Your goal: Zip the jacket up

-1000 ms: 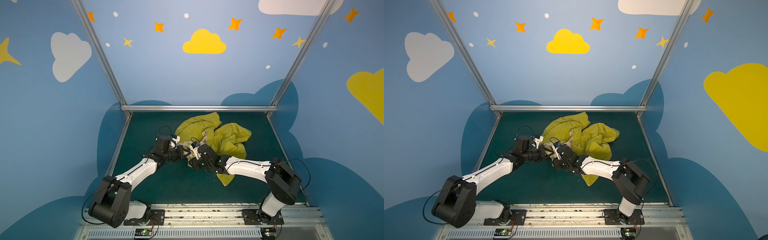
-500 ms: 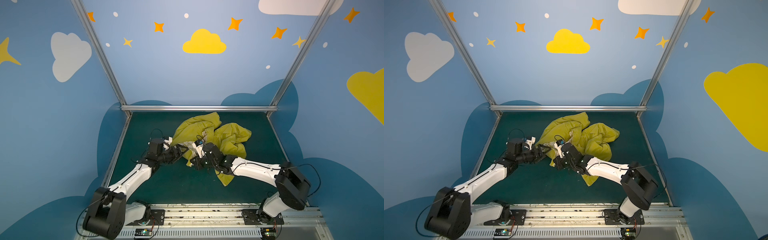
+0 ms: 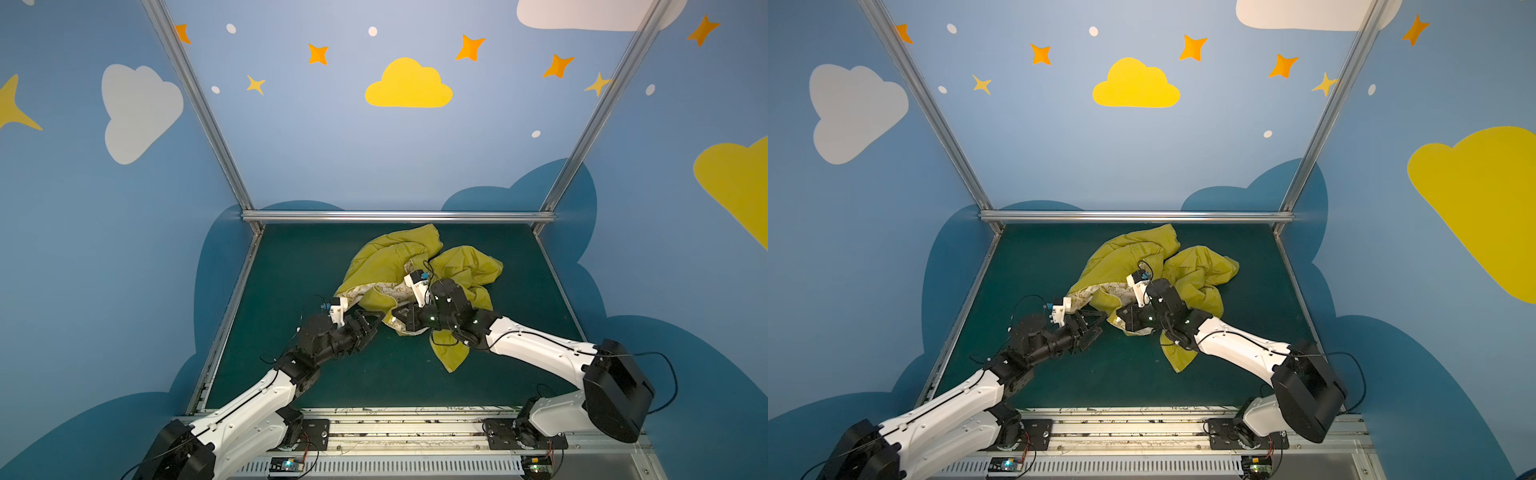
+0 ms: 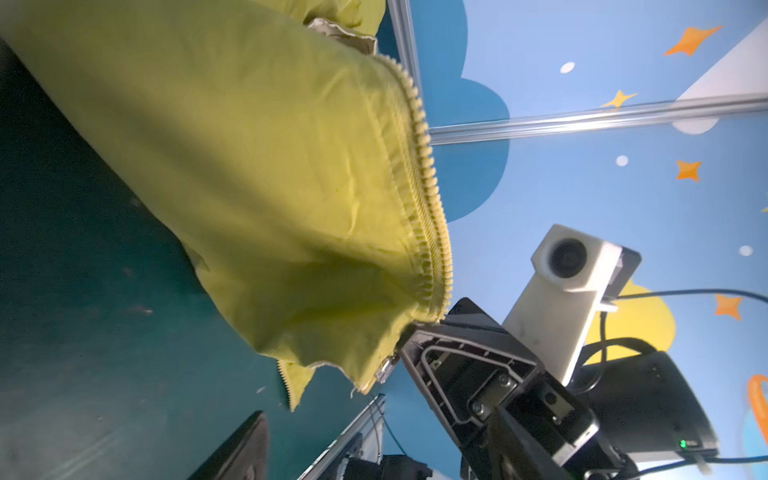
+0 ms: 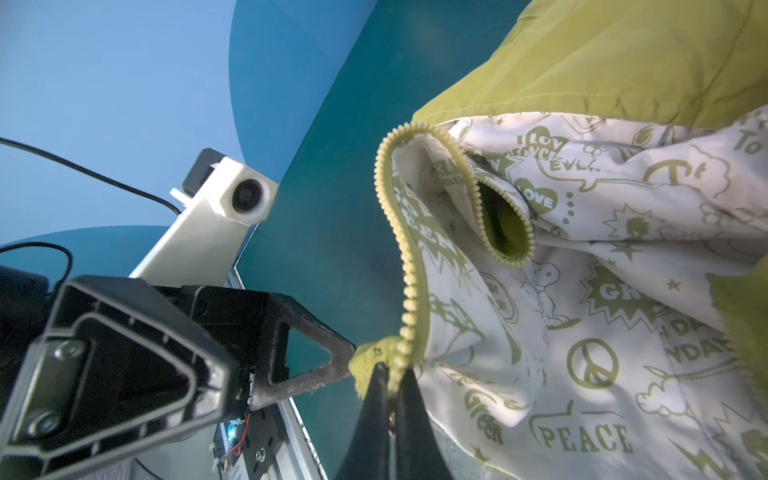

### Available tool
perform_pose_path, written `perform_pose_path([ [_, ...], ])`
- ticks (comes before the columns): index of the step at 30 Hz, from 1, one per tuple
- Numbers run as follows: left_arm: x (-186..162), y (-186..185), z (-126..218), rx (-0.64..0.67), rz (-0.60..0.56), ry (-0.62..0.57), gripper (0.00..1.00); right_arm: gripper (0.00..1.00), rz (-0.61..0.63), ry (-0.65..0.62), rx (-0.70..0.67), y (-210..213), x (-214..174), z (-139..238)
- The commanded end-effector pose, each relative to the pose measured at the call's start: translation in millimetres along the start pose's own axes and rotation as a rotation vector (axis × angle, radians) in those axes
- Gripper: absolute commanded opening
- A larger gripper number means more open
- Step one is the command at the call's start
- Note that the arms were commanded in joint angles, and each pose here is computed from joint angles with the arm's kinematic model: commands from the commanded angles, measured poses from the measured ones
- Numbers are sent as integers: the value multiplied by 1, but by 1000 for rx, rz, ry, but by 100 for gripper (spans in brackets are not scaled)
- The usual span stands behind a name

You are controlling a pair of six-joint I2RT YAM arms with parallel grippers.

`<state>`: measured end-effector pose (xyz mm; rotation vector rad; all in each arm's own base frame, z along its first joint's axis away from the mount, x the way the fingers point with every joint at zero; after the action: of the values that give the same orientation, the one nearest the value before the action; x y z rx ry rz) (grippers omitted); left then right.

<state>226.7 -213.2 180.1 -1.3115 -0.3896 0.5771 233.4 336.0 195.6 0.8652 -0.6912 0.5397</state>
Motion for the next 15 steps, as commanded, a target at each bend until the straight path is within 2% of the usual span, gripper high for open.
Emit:
perform_pose_path([
  [1,2,-18,-7,-76,43,-65,76,0,12,-14,0,2,4,12],
  [6,-5,-22,-19,-123,76,-64,67,0,17,-21,-17,-1,2,19],
  [10,-5,-22,-26,-127,89,-73,64,0,24,-25,-27,-3,1,22],
  [12,-5,-21,-28,-121,96,-78,57,0,24,-26,-27,-4,-2,22],
  [15,-5,-14,-33,-101,112,-85,53,0,27,-31,-25,-4,-4,23],
])
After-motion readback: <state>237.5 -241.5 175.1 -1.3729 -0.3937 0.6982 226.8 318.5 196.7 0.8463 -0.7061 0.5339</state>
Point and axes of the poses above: each gripper's point midway between its finger pads, its own z axis back along the fingers, its own y axis along the line the jaws close on, x = y × z, the point moved 2 cm from there along z, back along the fingers, and after that the axes turned 8 degrees about z, right-handed, at the moved point
